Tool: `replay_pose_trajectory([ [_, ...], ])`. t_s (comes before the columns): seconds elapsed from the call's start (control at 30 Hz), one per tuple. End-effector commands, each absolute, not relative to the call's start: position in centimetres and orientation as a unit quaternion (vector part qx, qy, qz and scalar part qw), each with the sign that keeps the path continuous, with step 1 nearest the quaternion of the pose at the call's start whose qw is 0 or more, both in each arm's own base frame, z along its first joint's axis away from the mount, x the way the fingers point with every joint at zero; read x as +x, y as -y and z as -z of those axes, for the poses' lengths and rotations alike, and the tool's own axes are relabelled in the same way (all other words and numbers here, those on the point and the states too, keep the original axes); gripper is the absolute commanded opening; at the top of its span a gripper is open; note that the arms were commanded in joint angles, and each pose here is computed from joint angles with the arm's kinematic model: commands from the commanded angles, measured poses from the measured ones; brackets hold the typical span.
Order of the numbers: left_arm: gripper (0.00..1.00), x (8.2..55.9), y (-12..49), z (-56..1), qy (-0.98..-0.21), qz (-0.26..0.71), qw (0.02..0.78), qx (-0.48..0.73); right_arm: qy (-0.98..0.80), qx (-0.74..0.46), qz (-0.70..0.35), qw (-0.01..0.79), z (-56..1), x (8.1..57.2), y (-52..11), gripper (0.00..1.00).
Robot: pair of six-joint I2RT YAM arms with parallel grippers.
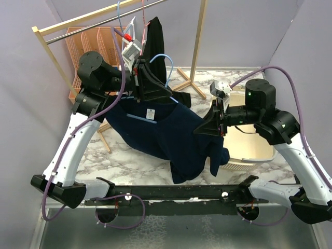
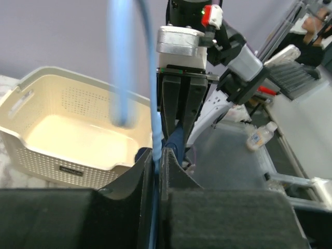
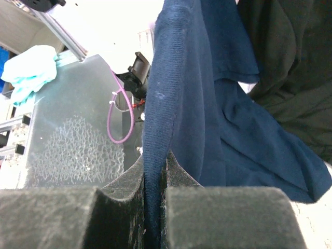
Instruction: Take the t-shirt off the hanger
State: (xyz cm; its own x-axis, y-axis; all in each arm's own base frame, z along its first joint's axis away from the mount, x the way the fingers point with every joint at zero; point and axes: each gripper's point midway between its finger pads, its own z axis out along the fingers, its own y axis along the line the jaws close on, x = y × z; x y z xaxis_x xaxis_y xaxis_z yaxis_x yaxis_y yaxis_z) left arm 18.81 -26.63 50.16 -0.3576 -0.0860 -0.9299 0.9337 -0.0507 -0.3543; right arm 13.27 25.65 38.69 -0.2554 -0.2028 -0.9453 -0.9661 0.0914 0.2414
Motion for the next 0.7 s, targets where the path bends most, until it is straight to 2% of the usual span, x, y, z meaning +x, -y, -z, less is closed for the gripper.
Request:
replay_pose_trajectory([
  [0.0,0.0,18.6,26.6,-50.0,-0.556,0.6,0.419,0.393,-0.604,-0.468,-0.469,0.442,-40.9,14.4,-25.9,0.01],
  [0.03,0.0,18.8,26.4,-50.1,-0.558,0.586,0.434,0.397,-0.61,-0.464,-0.466,0.443,-40.6,14.6,-25.8,0.02],
  [0.07,0.0,18.8,26.2,-50.2,-0.562,0.576,0.442,0.395,-0.615,-0.459,-0.463,0.444,-40.4,14.7,-25.7,0.07],
  [0.23,0.0,17.9,25.0,-51.3,-0.569,0.541,0.481,0.391,-0.632,-0.438,-0.459,0.445,-38.8,14.1,-24.8,0.54],
  [0.33,0.0,17.2,24.2,-51.7,-0.572,0.525,0.497,0.387,-0.636,-0.433,-0.459,0.445,-37.7,13.2,-24.1,0.6],
  [0.47,0.0,16.6,23.4,-52.1,-0.577,0.506,0.517,0.378,-0.652,-0.422,-0.452,0.438,-36.1,12.5,-23.3,0.61],
  [0.53,0.0,16.5,23.1,-52.4,-0.576,0.498,0.528,0.377,-0.659,-0.416,-0.448,0.437,-35.6,12.3,-22.9,0.56],
  [0.67,0.0,16.3,22.5,-53.1,-0.574,0.48,0.55,0.37,-0.673,-0.397,-0.433,0.451,-35.7,12.6,-22.2,0.14],
])
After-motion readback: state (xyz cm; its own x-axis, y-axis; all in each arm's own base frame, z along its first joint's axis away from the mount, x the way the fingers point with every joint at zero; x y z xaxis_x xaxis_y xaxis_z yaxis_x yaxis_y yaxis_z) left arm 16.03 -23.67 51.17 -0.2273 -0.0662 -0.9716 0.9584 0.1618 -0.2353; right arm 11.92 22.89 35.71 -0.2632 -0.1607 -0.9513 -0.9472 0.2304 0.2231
